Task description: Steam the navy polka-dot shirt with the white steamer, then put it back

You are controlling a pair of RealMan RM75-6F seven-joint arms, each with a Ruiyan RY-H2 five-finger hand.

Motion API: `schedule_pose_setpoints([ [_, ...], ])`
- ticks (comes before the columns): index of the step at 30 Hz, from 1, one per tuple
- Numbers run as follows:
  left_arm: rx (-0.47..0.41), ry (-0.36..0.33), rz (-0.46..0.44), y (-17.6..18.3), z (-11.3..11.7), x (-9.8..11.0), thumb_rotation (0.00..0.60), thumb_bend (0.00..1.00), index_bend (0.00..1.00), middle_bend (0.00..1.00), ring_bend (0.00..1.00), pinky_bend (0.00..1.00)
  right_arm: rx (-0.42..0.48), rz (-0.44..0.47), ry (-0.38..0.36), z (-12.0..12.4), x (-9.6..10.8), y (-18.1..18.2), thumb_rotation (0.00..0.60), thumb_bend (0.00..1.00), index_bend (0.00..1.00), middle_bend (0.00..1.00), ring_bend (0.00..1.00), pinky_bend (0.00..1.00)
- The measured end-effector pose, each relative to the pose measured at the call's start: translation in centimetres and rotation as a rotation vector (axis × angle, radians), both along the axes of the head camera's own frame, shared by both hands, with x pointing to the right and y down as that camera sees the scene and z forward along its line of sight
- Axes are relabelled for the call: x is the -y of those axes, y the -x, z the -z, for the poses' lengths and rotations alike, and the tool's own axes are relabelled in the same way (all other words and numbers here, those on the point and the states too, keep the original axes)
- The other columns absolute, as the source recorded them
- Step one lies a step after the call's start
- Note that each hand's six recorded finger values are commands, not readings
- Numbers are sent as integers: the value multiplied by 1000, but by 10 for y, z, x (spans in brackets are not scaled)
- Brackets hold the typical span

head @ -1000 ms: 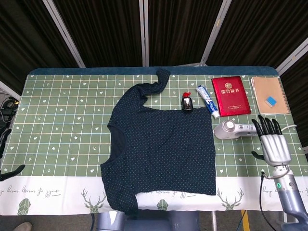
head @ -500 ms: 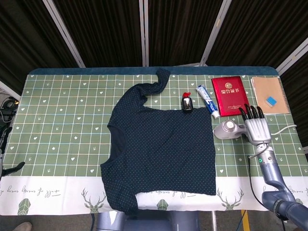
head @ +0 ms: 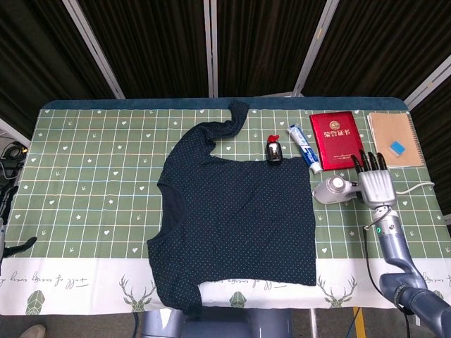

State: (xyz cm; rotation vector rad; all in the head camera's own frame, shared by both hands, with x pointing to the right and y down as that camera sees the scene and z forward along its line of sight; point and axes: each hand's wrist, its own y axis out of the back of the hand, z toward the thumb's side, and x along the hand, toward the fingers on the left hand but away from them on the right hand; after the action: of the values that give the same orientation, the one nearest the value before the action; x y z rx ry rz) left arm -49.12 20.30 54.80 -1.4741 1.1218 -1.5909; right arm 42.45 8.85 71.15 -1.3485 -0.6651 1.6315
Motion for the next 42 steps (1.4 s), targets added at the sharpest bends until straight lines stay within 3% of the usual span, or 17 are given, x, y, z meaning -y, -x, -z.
schedule_pose_setpoints([
  [8,-1,3,2,1,-1,0,600,0,0,0,0,0,-29,-4,24,-13,7,1,600,468,0,0,0,0],
  [19,1,10,7,2,-3,0,600,0,0,0,0,0,53,-48,29,-21,18,7,600,472,0,3,0,0],
  [22,3,15,5,1,-5,0,600,0,0,0,0,0,77,-58,48,-25,19,10,600,494,2,43,0,0],
  [25,7,17,2,1,-6,0,600,0,0,0,0,0,108,-72,71,-29,20,12,600,529,66,167,65,26],
  [27,8,18,4,2,-6,1,600,0,0,0,0,0,132,-78,85,-31,22,13,600,560,148,277,156,108],
  [32,12,20,4,2,-8,1,600,0,0,0,0,0,176,-74,107,-33,25,14,600,668,379,534,463,492],
  [35,13,21,3,2,-9,0,600,0,0,0,0,0,205,-74,123,-33,26,14,600,712,501,622,555,663],
  [42,12,20,2,1,-9,0,600,0,0,0,0,0,260,-74,132,-30,27,6,600,723,766,710,662,882],
])
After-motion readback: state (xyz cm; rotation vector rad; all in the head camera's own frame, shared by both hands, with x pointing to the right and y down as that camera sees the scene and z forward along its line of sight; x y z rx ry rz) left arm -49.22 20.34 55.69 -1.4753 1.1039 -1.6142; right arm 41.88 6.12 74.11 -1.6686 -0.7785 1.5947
